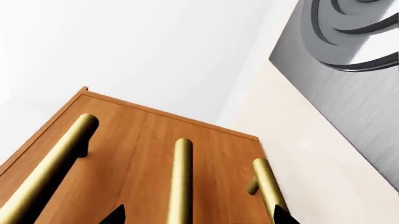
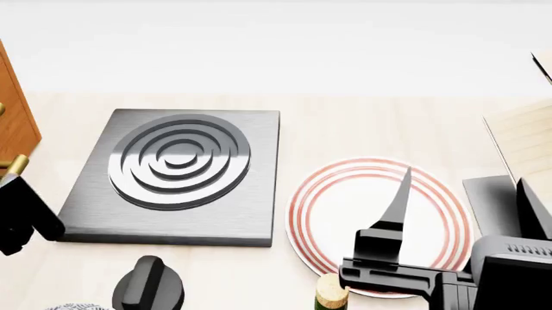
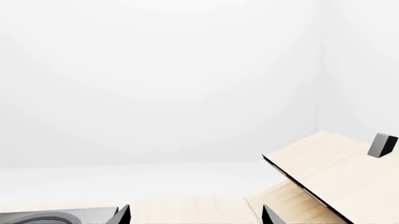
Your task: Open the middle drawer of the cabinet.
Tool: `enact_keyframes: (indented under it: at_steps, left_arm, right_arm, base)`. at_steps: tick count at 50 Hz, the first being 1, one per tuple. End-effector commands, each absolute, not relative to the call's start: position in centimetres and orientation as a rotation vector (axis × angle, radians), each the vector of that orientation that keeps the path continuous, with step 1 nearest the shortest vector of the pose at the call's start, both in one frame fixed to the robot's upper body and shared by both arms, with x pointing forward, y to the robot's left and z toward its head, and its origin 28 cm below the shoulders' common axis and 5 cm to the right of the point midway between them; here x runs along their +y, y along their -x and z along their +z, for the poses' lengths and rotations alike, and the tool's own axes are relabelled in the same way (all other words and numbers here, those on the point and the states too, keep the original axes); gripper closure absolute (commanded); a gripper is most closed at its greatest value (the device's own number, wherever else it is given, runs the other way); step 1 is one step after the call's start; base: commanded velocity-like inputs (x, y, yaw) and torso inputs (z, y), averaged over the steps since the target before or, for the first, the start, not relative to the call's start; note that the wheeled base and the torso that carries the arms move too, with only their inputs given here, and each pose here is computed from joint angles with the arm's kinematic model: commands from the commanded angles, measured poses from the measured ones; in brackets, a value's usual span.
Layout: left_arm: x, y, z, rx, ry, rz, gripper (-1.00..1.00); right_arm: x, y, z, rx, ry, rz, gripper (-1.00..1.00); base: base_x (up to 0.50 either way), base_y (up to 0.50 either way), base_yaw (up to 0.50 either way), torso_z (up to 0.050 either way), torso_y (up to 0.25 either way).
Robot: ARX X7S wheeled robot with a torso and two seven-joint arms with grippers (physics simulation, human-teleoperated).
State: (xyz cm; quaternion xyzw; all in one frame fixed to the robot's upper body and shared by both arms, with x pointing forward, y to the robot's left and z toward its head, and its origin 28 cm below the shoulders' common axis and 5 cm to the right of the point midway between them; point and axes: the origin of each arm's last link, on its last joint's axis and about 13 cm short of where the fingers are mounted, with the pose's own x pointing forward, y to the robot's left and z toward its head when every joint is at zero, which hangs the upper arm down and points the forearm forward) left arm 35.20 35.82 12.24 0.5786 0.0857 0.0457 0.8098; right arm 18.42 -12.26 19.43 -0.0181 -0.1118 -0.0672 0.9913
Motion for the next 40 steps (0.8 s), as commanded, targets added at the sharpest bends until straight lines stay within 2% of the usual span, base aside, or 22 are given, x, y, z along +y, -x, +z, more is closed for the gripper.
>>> enact_keyframes:
  at_steps: [1, 14, 40]
  left_arm:
    - [36.2, -35.7, 12.3, 0.183, -1.339, 0.101, -1.00]
    - [36.3, -35.9, 12.7, 0.161, -1.466, 0.080, -1.00]
    - [36.5, -36.9, 11.7, 0.221, -1.517, 0.034, -1.00]
  right_arm:
    - [-12.3, -18.4, 19.2, -0.220, 0.029, -0.133, -1.00]
    - [-12.4, -18.3, 19.0, -0.217, 0.018, -0.132, -1.00]
    - [-12.5, -18.3, 18.7, -0.213, 0.006, -0.133, -1.00]
  base:
    - [0.00, 0.00, 0.00, 0.000, 0.000]
    - [0.00, 0.00, 0.00, 0.000, 0.000]
    - [0.00, 0.00, 0.00, 0.000, 0.000]
